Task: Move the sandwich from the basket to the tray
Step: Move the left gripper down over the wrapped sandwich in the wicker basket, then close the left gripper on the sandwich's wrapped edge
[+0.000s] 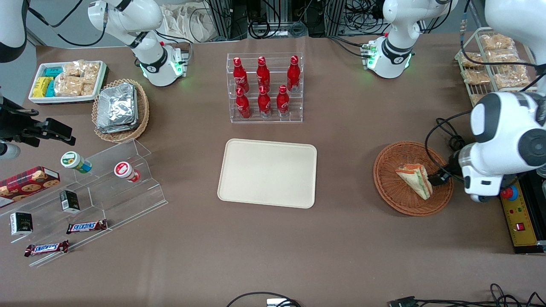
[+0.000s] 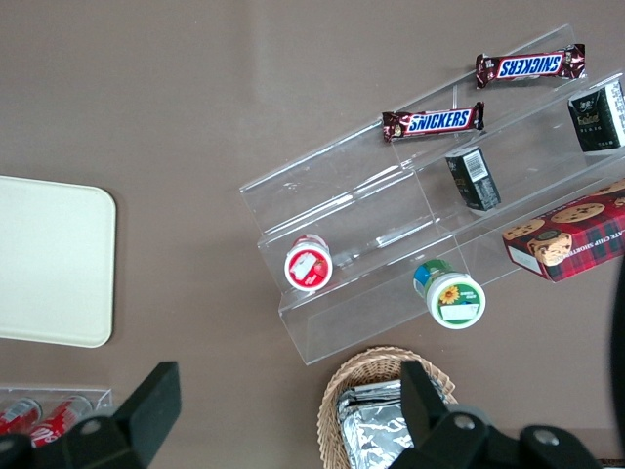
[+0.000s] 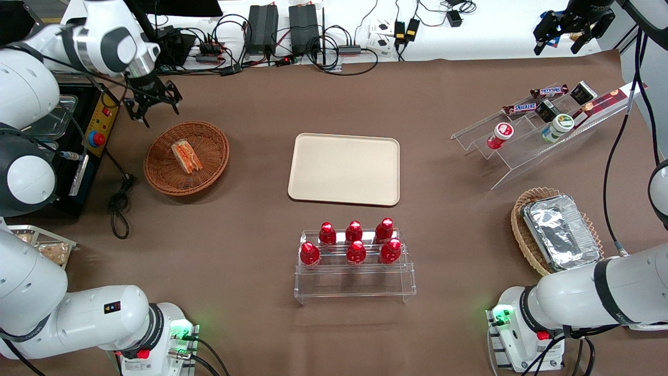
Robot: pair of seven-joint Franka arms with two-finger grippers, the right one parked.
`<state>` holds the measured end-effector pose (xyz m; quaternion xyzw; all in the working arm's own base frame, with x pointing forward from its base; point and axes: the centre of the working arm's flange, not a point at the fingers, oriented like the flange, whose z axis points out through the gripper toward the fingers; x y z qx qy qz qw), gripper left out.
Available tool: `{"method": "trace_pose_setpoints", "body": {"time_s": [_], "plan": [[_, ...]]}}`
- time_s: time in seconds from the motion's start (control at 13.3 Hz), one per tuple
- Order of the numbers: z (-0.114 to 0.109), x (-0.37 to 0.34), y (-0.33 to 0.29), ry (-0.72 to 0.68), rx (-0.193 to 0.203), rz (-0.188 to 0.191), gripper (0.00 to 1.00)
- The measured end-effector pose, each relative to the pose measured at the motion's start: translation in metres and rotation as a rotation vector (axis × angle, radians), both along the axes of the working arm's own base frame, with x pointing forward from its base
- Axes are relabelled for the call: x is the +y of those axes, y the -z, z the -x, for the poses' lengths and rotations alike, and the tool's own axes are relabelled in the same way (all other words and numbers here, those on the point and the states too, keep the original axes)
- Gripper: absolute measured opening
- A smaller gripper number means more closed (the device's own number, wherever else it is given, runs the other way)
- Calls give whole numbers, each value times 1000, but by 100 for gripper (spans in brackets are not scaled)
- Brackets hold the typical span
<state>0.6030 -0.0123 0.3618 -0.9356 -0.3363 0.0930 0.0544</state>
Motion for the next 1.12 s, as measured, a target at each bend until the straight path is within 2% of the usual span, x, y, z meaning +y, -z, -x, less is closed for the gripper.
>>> {"method": "trace_pose_setpoints", "body": {"time_s": [0.3, 0.67, 1.12], "plan": [[19, -4, 47, -5, -3, 5, 100], [37, -6, 85, -1, -48, 17, 100], [38, -6, 92, 4, -105, 25, 100]]}}
